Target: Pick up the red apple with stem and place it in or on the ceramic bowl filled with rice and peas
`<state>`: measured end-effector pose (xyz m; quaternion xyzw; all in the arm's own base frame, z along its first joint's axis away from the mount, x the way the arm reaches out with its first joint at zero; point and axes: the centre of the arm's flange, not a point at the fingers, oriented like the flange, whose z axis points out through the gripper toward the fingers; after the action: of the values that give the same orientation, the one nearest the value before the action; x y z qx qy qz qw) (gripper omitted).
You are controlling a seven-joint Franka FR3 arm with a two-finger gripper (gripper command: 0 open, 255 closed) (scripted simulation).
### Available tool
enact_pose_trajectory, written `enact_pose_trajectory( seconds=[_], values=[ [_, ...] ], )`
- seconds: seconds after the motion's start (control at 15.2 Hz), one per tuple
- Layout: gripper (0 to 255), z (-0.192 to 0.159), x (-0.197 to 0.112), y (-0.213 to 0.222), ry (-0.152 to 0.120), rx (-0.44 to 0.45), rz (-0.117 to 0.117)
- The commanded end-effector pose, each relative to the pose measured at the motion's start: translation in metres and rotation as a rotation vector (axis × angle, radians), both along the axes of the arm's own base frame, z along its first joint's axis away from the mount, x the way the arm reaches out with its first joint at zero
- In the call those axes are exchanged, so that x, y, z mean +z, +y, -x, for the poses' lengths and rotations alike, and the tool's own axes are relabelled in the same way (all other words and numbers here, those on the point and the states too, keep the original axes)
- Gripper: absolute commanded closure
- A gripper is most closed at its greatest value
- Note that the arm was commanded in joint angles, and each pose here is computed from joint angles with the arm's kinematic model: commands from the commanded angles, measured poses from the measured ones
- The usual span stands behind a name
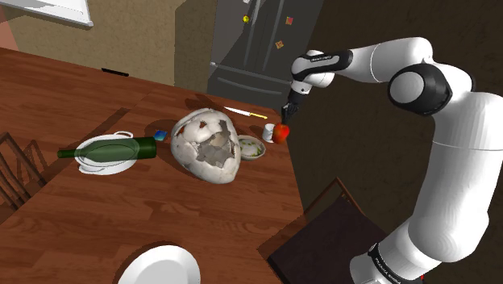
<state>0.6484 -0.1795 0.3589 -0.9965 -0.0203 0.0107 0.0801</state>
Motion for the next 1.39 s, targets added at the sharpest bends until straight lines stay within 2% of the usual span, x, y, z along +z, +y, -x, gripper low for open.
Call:
enact_pose_trajectory(
  seconds=[0.0, 0.66, 1.32],
  values=[
    [255, 0.0, 0.012, 0.0, 0.0, 0.0, 0.0],
    [255, 0.0, 0.062, 0.0, 0.0, 0.0, 0.0],
    [255, -0.052, 0.121, 0.106, 0.0, 0.0, 0.0]
  ],
)
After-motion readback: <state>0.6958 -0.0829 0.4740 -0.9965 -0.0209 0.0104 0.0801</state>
